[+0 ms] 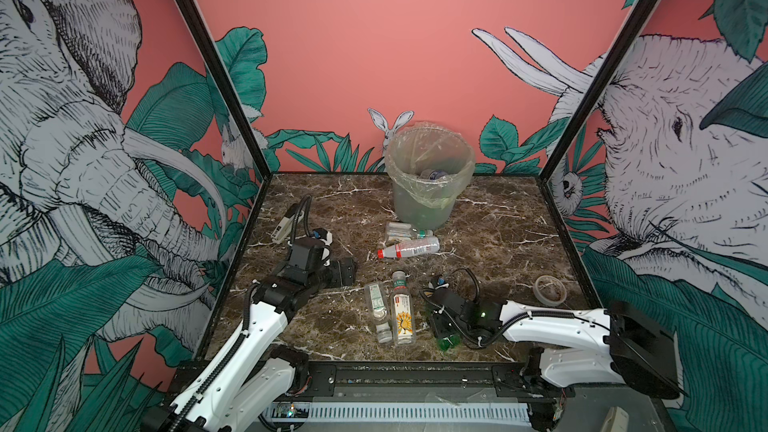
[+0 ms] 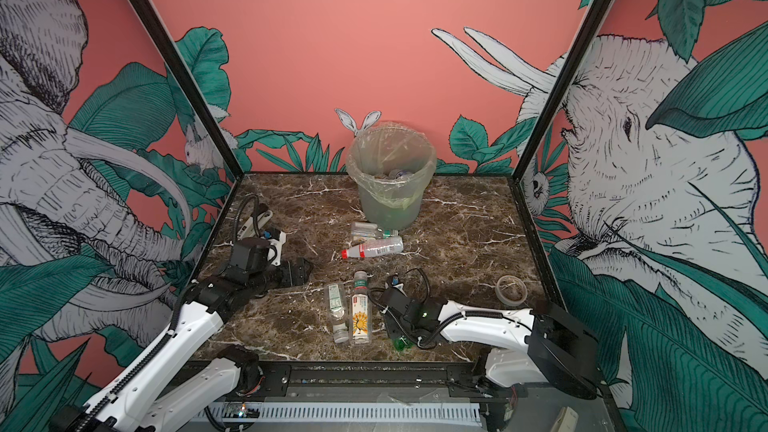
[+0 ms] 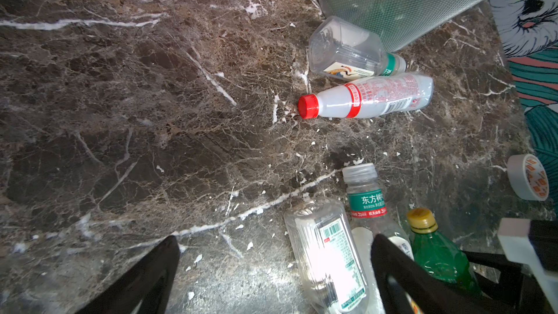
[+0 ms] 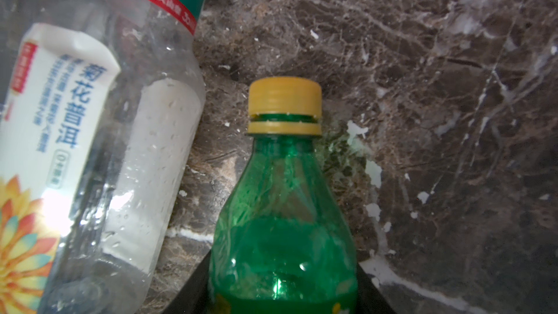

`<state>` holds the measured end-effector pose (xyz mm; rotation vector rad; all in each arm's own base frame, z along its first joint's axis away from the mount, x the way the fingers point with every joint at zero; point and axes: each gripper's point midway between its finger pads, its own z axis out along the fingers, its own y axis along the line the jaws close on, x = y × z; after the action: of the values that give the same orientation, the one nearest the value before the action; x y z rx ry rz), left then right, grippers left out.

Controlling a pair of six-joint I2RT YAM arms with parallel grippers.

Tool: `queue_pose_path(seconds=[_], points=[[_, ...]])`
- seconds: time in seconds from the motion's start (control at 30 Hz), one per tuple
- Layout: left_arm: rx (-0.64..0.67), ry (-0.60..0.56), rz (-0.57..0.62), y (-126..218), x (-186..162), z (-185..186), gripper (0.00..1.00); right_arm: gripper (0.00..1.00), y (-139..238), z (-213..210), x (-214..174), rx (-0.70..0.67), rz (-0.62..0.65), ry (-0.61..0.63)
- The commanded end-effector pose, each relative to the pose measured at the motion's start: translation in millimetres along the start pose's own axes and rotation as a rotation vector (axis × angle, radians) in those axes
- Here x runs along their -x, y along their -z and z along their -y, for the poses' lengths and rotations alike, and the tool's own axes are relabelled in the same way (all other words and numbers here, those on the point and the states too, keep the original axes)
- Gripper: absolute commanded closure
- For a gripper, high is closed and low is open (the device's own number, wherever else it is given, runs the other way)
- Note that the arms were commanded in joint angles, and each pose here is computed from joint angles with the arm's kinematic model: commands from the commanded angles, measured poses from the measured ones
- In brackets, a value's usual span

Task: Throw the plastic bottles in the bin
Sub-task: 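Close the right gripper around the green bottle's body, then lift the green bottle with the right gripper and carry it toward the bin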

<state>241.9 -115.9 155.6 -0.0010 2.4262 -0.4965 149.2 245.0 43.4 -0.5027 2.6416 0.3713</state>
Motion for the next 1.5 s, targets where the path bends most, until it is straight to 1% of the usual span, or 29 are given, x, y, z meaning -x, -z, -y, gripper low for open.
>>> queue_pose_path(seconds=[0.0,0.37,0.8,1.0,1.47], points=[[0.014,0.009,-0.015,-1.0,-5.0,-4.8,0.01,0.51,2.7,2.8,4.9,0.0,0.039,-0.031],[0.014,0.008,-0.02,-1.6,-6.5,-5.2,0.01,0.52,4.7,6.4,12.5,0.045,0.068,-0.111],[0.013,0.005,-0.024,-1.8,-8.2,-5.5,0.01,0.54,9.6,21.6,27.9,0.126,0.141,-0.286],[0.015,0.006,-0.025,-2.0,-8.2,-5.9,0.01,0.54,13.0,24.5,35.2,0.164,0.174,-0.343],[0.007,0.008,-0.028,-3.8,-7.8,-4.4,0.01,0.54,20.4,30.7,57.4,0.292,0.267,-0.51]])
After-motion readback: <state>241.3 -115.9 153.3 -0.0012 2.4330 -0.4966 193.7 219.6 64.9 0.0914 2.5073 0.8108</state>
